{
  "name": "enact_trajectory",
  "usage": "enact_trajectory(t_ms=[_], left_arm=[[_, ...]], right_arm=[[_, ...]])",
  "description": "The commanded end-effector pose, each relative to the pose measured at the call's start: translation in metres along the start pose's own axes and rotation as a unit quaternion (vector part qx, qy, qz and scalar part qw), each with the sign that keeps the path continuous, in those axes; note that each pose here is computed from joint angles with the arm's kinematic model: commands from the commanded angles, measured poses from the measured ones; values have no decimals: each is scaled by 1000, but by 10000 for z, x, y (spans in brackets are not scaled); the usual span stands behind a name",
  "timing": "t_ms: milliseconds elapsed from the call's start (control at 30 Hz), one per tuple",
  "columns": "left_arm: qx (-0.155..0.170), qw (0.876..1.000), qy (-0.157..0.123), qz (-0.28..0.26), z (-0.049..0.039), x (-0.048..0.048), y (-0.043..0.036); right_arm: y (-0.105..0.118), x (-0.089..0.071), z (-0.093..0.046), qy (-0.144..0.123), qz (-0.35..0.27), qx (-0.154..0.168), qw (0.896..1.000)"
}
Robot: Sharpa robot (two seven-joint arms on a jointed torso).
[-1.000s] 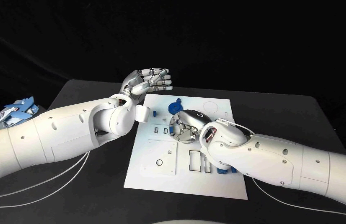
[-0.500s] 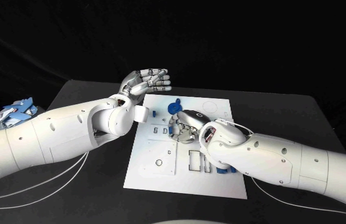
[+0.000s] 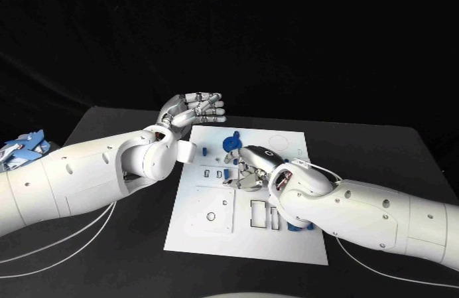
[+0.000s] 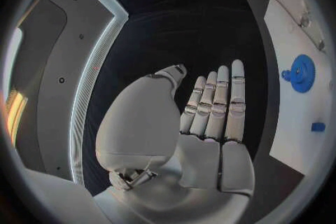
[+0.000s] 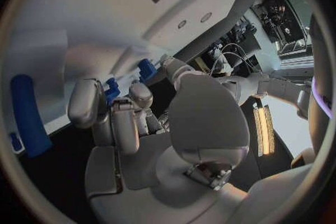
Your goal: Assemble the parts on the task board
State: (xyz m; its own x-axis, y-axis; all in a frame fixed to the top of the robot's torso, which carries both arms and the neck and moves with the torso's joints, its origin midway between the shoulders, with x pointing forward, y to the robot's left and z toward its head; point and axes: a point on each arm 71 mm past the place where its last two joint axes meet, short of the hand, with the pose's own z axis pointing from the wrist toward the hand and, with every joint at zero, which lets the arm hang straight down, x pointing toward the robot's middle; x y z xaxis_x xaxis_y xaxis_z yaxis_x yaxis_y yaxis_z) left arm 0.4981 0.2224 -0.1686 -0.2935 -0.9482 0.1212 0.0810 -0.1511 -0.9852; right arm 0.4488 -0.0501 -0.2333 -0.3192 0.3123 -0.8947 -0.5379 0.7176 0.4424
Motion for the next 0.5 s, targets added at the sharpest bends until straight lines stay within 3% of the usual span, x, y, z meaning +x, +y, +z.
enact_trajectory(t_ms=[33,267,367,500], left_arm=[[-26,998,24,55,2,0,36],[-64,988,41,135,-3,-77,94],[-86,980,58,167,-6,-85,130],[-126,961,97,227,-14,-82,205]], right_arm=[[-1,-118,-77,-39,24,-33,998],[-167,-411,-267,-72,87,-73,991],[-239,-527,-343,-84,103,-72,988],[-361,-748,-462,-103,129,-58,985]])
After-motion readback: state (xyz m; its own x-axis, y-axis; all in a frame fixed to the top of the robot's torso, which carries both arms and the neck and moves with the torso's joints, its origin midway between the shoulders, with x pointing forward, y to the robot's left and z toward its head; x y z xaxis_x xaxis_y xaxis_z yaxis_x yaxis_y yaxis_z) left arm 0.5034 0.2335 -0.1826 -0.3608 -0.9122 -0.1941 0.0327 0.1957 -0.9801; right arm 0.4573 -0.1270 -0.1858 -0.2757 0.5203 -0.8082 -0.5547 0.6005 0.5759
